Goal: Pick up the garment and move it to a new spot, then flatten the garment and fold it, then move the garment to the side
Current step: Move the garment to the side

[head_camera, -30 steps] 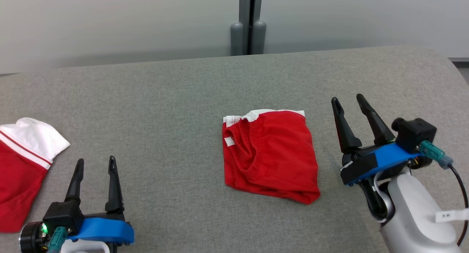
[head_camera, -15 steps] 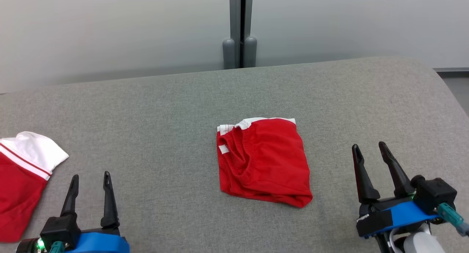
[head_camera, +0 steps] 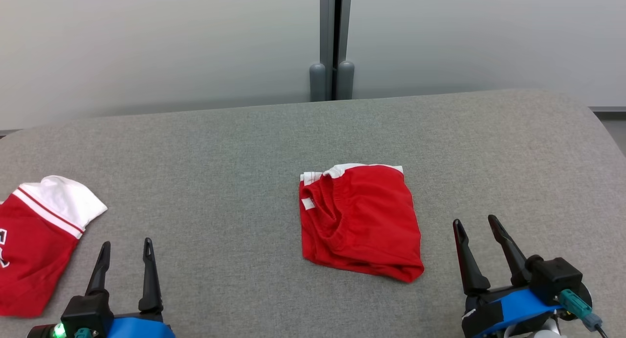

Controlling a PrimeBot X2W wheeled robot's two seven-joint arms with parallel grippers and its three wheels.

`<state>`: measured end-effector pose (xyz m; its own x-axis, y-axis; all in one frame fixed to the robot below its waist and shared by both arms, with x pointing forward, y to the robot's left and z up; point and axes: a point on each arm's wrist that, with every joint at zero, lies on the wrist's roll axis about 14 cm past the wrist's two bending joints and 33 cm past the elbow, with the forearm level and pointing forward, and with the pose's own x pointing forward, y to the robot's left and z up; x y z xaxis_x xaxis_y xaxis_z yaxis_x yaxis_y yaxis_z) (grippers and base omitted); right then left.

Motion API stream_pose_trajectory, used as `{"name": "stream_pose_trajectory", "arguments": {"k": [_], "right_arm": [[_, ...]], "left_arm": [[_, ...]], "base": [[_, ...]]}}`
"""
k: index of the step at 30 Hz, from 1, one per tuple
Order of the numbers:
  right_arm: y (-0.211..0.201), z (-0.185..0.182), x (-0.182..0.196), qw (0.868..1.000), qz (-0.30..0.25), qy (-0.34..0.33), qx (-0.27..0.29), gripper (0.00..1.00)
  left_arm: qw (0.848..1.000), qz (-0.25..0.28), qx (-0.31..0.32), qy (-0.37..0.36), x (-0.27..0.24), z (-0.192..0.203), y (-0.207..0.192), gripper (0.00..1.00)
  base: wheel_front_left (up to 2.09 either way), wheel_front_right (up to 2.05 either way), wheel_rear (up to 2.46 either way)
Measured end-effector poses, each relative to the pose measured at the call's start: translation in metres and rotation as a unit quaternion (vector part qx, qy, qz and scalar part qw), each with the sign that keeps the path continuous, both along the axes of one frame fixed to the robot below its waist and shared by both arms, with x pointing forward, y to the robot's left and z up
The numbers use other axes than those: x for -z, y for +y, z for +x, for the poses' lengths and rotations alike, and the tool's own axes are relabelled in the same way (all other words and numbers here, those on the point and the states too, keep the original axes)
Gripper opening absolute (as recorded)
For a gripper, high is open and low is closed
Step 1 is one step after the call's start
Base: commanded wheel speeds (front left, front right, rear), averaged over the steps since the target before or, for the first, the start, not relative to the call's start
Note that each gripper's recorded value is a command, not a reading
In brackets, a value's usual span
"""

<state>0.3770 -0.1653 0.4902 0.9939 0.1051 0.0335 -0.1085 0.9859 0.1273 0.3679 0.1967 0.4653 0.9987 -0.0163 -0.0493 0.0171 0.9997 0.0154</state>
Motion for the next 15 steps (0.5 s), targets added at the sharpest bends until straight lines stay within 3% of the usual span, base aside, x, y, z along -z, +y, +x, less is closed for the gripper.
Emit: {"name": "stream_pose_trajectory", "arguments": {"k": [15], "right_arm": [[0.001, -0.001, 0.014, 1.000, 0.000, 0.022, 0.001, 1.00]], "left_arm": [[1.000, 0.002, -0.005, 0.009, 0.006, -0.001, 0.004, 1.00]], "base": [[0.00, 0.00, 0.00]]}}
